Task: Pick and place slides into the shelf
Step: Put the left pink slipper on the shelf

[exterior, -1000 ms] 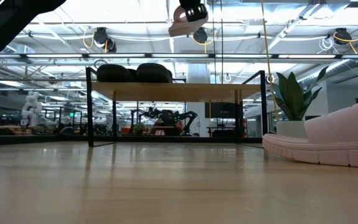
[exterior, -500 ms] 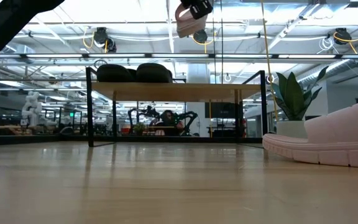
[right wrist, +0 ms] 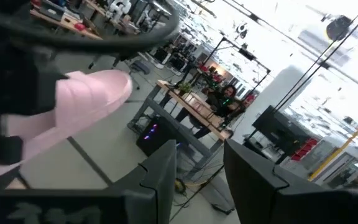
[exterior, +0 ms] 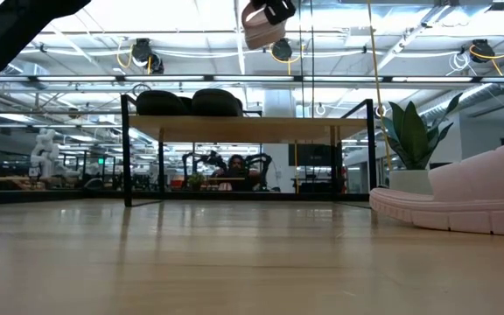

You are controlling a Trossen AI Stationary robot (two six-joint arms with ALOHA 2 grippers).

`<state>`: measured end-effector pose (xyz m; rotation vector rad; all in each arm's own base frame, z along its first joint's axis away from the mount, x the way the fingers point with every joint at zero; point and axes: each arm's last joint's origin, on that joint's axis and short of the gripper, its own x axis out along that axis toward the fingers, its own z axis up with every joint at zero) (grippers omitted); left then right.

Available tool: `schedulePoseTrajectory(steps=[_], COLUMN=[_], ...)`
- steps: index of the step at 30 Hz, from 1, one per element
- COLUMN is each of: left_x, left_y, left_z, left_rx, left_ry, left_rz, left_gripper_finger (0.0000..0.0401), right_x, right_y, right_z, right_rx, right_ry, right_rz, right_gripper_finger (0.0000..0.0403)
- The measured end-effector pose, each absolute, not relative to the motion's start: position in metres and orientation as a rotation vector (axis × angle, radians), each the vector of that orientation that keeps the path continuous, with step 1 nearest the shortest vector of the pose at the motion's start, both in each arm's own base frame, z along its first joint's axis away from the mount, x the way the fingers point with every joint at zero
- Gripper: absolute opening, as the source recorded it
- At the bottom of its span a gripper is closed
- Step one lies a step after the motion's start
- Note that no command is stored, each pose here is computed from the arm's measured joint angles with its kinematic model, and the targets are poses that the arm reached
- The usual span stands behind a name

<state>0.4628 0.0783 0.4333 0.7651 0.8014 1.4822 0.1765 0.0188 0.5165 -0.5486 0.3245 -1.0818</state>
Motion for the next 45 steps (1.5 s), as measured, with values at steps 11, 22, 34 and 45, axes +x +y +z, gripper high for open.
schedulePoseTrajectory(steps=[11, 22, 34, 45], left_x=[0.465, 0.471, 0.466, 0.459], left_y=[0.065, 0.037, 0.020, -0.029], left_z=[0.433, 0.422, 0.391, 0.387], left_rx=[0.773, 0.847, 0.988, 1.095], left_ry=[0.787, 0.760, 0.917, 0.951], left_rz=[1.456, 1.308, 1.120, 1.121], left_gripper_finger=[0.0000, 0.0000, 0.0000, 0.0000], right_x=[0.178, 0.155, 0.120, 0.151], right_y=[0.016, -0.004, -0.021, -0.040], right_z=[0.493, 0.493, 0.496, 0.482], right_rx=[-0.478, -0.487, -0.164, 0.007], right_ry=[0.347, 0.381, 0.275, 0.366], right_rz=[-0.918, -0.685, -0.476, -0.285], right_gripper_finger=[0.0125, 0.0125, 0.0125, 0.0125])
